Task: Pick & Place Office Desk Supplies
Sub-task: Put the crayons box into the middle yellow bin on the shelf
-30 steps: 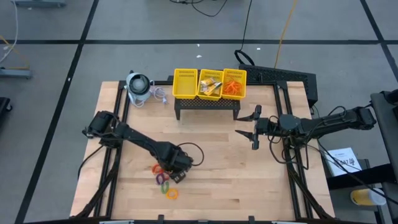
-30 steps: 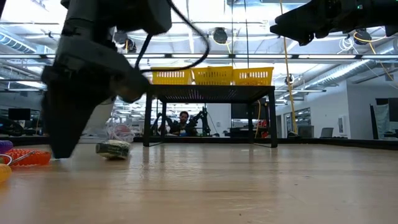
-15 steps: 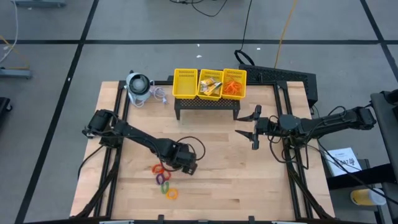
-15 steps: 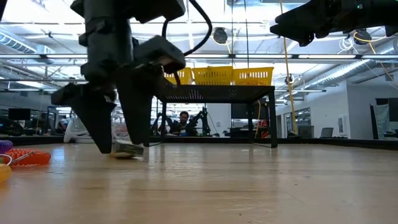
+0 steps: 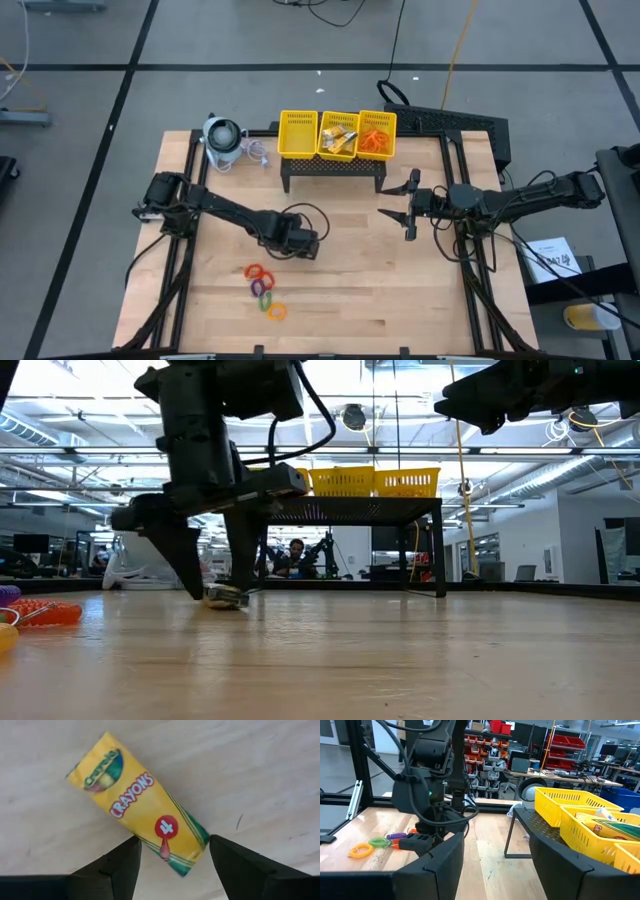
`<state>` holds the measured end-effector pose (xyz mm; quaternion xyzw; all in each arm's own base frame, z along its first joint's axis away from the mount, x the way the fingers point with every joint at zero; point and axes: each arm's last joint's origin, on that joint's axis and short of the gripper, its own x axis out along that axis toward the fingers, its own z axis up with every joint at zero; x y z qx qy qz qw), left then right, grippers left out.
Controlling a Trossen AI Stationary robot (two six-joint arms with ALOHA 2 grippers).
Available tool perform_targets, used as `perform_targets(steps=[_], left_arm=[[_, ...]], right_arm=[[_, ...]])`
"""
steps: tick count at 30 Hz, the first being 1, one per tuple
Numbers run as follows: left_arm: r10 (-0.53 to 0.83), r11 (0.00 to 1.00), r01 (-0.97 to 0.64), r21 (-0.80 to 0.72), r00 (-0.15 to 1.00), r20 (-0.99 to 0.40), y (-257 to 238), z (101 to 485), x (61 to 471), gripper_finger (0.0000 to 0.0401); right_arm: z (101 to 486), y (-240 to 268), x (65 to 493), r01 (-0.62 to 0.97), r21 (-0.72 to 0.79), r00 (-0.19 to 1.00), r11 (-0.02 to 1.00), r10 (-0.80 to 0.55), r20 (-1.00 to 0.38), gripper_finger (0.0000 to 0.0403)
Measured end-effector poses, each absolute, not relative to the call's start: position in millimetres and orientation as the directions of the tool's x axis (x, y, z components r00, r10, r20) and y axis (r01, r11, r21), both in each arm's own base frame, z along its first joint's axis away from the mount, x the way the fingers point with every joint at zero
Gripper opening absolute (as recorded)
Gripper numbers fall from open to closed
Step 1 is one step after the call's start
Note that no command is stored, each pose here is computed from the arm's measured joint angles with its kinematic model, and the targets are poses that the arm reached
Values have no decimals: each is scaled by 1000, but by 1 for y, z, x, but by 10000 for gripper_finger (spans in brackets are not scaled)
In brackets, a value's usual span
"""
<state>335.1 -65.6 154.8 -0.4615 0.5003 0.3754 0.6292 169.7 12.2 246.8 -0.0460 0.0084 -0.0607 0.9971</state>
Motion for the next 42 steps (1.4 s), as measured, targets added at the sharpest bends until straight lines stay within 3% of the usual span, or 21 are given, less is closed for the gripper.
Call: perform_targets(steps=[3, 23, 31, 36, 42], left_arm=[[5, 349, -914, -208, 224, -975, -63, 155, 336, 246], [102, 273, -942, -196, 231, -968, -31, 147, 345, 246], [98, 323, -929, -178, 220, -970, -28, 140, 348, 242], [70, 378, -911, -165, 206, -976, -29, 139, 347, 192], [126, 538, -833, -128, 229, -965, -31, 139, 348, 123]], right_arm=[[247, 12, 170, 120, -93, 992, 988, -122, -11, 215], [247, 12, 170, 121, -93, 992, 988, -122, -11, 215], [247, 12, 170, 121, -91, 992, 988, -122, -6, 215], [247, 12, 170, 121, -91, 992, 988, -122, -6, 215], [247, 12, 170, 121, -91, 992, 988, -122, -5, 215]])
